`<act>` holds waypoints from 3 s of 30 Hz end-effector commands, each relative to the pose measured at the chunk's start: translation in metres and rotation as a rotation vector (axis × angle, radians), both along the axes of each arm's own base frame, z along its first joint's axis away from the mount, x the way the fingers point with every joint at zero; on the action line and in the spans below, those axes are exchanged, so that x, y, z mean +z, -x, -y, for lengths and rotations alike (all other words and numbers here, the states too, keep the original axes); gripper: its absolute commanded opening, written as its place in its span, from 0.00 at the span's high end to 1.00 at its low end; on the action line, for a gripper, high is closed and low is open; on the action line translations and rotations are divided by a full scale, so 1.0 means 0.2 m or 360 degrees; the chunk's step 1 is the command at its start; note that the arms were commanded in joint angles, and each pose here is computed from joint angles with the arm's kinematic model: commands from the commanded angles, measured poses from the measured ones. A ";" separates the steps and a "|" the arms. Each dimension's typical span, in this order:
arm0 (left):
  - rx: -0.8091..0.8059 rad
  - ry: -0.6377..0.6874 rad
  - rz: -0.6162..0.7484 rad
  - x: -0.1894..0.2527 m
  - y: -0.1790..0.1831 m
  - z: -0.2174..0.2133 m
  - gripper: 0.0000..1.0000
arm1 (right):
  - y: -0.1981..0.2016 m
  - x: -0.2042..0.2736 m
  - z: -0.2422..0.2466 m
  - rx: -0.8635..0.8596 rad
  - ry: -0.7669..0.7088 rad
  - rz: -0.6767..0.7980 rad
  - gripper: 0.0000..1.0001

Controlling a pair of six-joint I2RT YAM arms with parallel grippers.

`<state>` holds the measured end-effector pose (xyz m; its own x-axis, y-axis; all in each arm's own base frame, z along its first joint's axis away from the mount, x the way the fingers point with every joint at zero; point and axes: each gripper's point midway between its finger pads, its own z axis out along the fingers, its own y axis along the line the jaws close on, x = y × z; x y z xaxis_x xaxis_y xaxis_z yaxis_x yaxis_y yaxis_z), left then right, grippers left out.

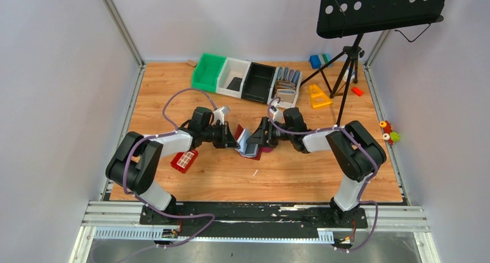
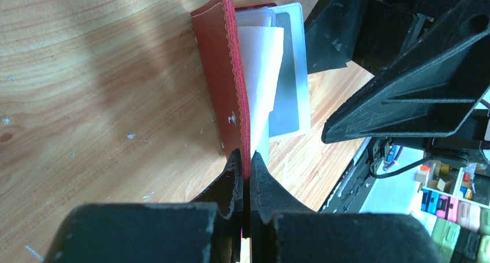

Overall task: Take the credit cards out of the card holder
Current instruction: Remove the credit card from the card holder.

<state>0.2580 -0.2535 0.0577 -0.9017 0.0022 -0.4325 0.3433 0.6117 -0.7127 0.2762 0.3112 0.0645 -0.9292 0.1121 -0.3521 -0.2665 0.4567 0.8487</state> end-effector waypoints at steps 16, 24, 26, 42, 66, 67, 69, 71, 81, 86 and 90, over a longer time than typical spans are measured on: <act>0.0230 -0.0106 -0.0041 -0.11 -0.07 -0.23 0.55 | -0.07 -0.10 0.07 -0.0045 0.0197 0.0003 1.00; 0.0166 0.0339 0.0093 0.09 -0.07 -0.11 0.00 | -0.06 -0.10 0.06 0.0035 0.0162 0.0004 1.00; 0.0141 0.0310 0.0079 0.07 -0.07 -0.10 0.00 | -0.07 -0.09 0.06 0.0035 0.0164 0.0011 1.00; 0.0089 0.0031 -0.0009 -0.13 -0.11 -0.03 0.28 | -0.07 0.01 0.03 0.0070 0.0077 0.0063 1.00; 0.0034 0.0364 0.0260 0.44 0.00 0.02 1.00 | -0.05 0.23 0.30 -0.0098 0.0284 0.0396 0.00; 0.0028 0.0402 0.0274 0.49 0.01 0.02 1.00 | -0.04 0.27 0.30 -0.0104 0.0268 0.0438 0.00; 0.0004 0.0492 0.0296 0.58 0.03 0.04 1.00 | -0.02 0.36 0.31 -0.0105 0.0214 0.0530 0.00; -0.0031 0.0610 0.0338 0.70 0.06 0.05 1.00 | 0.01 0.47 0.31 -0.0112 0.0128 0.0637 0.00; -0.0047 0.0943 0.0493 1.07 0.14 0.05 1.00 | 0.13 0.72 0.34 -0.0191 -0.0071 0.0783 0.01; -0.0035 0.1038 0.0508 1.12 0.15 0.05 1.00 | 0.16 0.72 0.34 -0.0263 -0.0243 0.0751 0.02; -0.0114 0.1175 0.0491 1.18 0.19 0.07 1.00 | 0.19 0.82 0.27 -0.0161 -0.0436 0.0764 0.08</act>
